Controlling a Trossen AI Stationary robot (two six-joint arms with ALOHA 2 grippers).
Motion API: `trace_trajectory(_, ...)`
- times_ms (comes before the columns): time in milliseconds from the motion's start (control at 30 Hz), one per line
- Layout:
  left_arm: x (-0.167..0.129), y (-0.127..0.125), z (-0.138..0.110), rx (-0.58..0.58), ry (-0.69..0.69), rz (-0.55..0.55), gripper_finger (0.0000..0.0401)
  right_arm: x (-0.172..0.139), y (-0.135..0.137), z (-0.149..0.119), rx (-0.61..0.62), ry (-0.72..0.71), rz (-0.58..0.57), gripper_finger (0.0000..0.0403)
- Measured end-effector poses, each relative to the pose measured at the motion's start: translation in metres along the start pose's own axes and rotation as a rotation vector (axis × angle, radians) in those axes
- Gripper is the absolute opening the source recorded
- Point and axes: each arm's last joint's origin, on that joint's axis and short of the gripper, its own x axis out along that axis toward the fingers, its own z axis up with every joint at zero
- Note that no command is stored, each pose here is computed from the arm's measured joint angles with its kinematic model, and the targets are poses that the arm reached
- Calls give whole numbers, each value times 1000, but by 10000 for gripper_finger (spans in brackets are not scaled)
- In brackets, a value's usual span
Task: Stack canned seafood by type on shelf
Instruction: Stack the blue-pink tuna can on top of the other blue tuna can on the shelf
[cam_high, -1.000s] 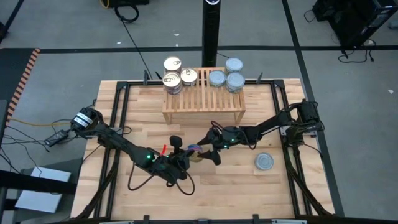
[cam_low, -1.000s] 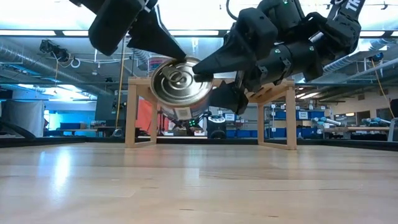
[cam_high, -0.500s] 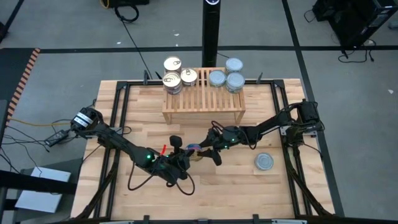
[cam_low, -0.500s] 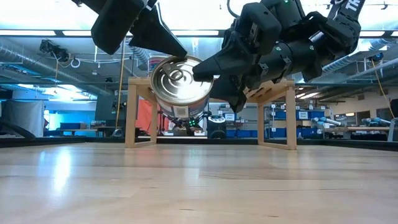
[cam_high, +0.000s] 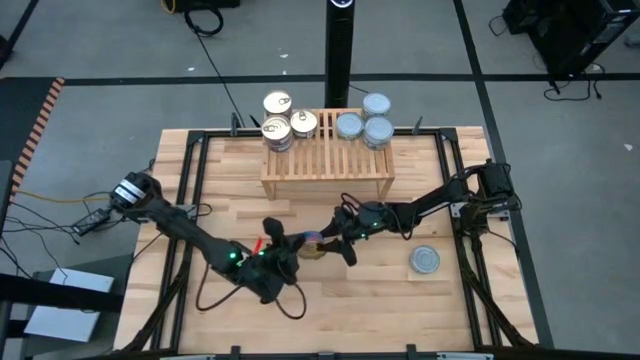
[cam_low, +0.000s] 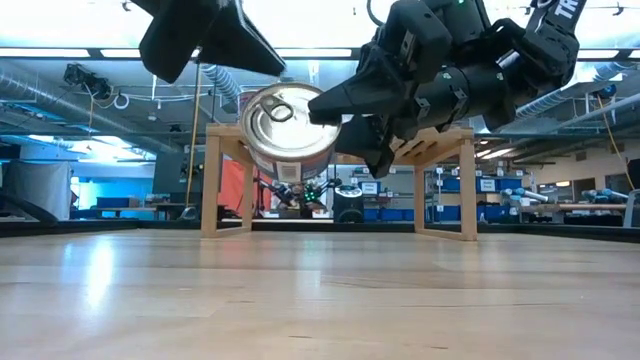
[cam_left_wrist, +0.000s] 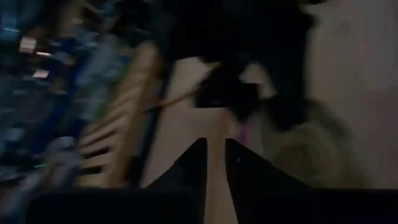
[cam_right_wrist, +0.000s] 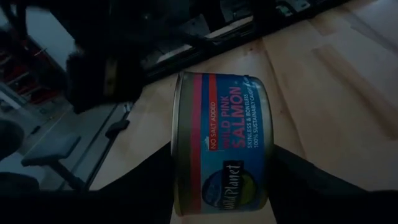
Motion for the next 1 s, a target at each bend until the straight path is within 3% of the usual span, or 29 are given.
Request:
trace_trajectory(133,-18,2,0,19,-17,113,77,0,2,1,0,-6,9,203)
trace_trajectory(300,-36,6,0,-22,-49,88,79,-3,7,11,-5,-38,22,203)
trace_trajectory(500,-39,6,-26,-138,-63,-5,59,-9,29,38,-72,-93,67,203)
trace_trajectory(567,-37,4,-36,-165,-76,-44,46,-12,36,51,-99,-82,50,203)
trace_trajectory(833,-32,4,-64,-295,-257,-237,4,-32,47,127,-120,-38,-200,203)
trace_trajectory(1000,-25,7,-78,-347,-299,-242,5,-53,23,189,33,-88,-324,203)
